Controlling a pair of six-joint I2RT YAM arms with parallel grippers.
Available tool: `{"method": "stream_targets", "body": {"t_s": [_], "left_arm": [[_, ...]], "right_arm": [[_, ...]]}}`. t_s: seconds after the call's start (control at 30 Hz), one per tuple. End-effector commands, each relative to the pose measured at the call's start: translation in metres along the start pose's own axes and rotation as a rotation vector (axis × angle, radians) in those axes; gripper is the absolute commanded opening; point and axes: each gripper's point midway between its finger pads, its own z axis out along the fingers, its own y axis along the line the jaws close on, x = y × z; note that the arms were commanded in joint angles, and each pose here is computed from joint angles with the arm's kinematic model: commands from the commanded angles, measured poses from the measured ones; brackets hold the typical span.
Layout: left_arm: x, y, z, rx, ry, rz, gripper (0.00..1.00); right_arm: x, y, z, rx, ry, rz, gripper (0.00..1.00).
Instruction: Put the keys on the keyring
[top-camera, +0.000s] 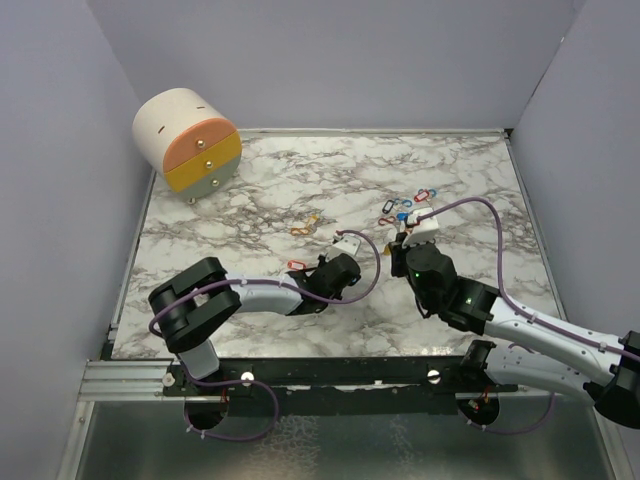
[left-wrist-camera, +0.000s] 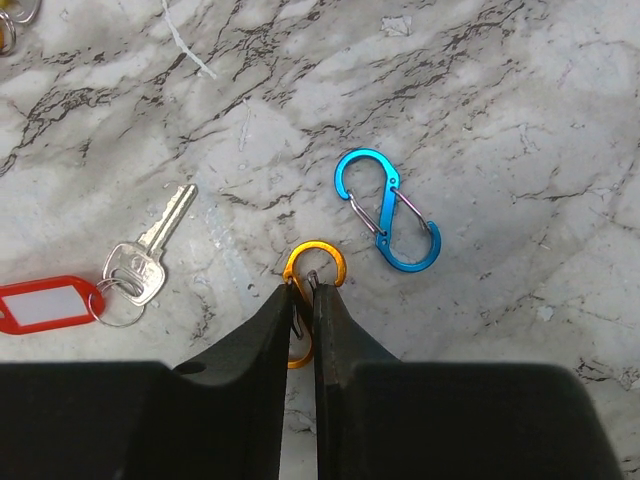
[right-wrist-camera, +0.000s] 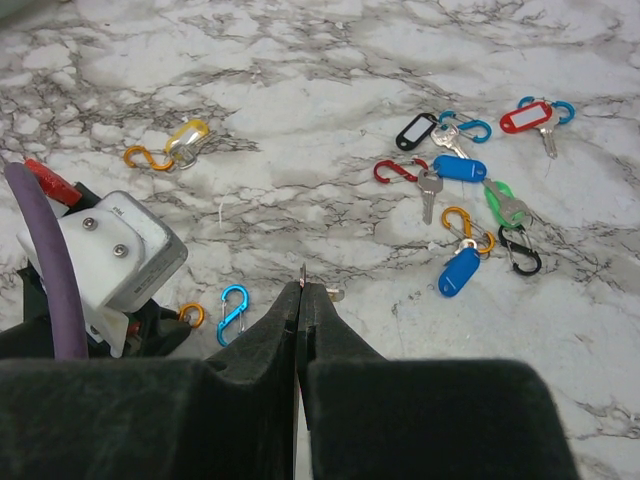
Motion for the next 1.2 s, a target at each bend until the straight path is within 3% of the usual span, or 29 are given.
{"method": "stream_targets", "body": {"t_s": [0.0,0.6,0.9,1.17], "left_arm": [[0.008,0.01,-0.01,-0.015,0.042,0.022,0.0],[-0.087,-0.004,-0.049,0.123,-0.195,-0.026,0.0],[-0.092,-0.003,-0.05,0.139,-0.201,-0.027,0.0],[-0.058,0.016,-0.017,0.077,-0.09,-0.063,0.0]], "right_arm": [[0.006,0.011,0.006,-0.039,0.005,-0.008,0.01],[0.037,0.057,0.019,-0.269,0.039,-0.104,0.01],[0.048,0.072,0.026,-0.321,0.068,-0.136,0.01],[0.046,0.064,0.025,-0.285,0.064,-0.117,0.01]]}}
